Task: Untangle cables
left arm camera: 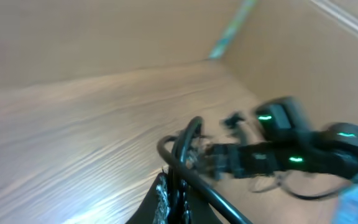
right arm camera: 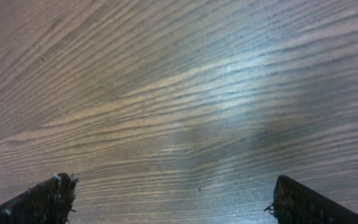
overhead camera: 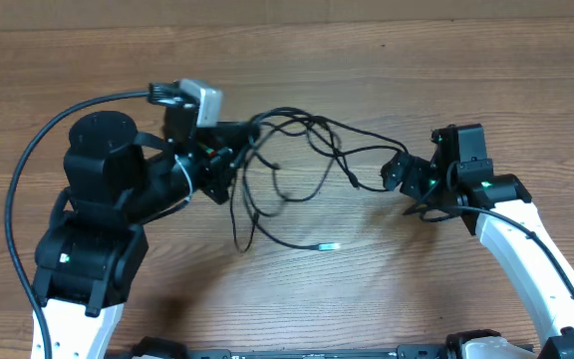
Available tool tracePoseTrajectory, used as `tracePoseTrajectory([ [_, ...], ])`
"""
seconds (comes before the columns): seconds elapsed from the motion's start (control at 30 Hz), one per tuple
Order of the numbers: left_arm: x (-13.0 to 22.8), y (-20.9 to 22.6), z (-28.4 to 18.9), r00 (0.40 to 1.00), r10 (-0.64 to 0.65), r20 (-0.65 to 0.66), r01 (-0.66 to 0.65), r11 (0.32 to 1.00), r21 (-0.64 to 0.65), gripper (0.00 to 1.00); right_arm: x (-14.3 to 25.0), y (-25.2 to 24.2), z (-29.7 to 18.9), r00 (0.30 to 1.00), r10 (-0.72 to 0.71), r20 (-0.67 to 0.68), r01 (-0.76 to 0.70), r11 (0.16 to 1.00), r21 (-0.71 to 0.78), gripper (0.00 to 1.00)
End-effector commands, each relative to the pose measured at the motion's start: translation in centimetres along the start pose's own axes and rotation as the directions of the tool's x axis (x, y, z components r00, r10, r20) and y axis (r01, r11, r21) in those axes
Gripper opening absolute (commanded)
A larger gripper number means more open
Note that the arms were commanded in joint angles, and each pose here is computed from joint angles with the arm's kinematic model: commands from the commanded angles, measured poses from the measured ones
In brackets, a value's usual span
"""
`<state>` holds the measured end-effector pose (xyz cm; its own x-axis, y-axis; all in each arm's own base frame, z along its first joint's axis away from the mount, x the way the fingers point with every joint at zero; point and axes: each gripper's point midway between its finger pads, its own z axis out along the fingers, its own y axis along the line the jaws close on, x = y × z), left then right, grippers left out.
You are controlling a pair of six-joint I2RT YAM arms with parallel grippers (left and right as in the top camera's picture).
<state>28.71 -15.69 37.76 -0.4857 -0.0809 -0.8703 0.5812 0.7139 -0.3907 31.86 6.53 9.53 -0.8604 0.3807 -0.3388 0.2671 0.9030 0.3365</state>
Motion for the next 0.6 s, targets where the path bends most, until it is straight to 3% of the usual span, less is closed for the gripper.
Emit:
tracePoseTrajectory([
  [0.0, -1.7, 4.6, -2.8, 0.996, 0.029, 0.082, -0.003, 0.954, -0.300, 0.04, -0.9, -2.4, -0.2, 0.998, 0.045, 0.033, -0.048, 0.995, 0.084, 1.00],
  [0.2, 0.0, 10.5, -5.8, 0.999, -0.005, 0.049, 0.034, 0.777, -0.628, 0.05, -1.1, -4.6, -0.5, 0.992, 0.119, 0.039, -0.123, 0.983, 0.134, 1.00],
  [0.3, 0.2, 11.3, -6.5, 0.999, -0.005, 0.046, 0.035, 0.737, -0.675, 0.24, -1.2, -5.3, -0.7, 0.989, 0.142, 0.039, -0.146, 0.979, 0.142, 1.00],
  [0.47, 0.1, 9.2, -4.6, 0.999, -0.021, 0.042, 0.041, 0.836, -0.547, 0.43, -1.3, -3.9, -0.5, 0.990, 0.138, 0.013, -0.139, 0.989, 0.055, 1.00],
  [0.57, 0.3, 8.3, -3.6, 0.999, -0.031, 0.027, 0.040, 0.873, -0.487, 0.37, -1.3, -3.0, -0.5, 0.991, 0.135, 0.005, -0.135, 0.991, 0.010, 1.00],
])
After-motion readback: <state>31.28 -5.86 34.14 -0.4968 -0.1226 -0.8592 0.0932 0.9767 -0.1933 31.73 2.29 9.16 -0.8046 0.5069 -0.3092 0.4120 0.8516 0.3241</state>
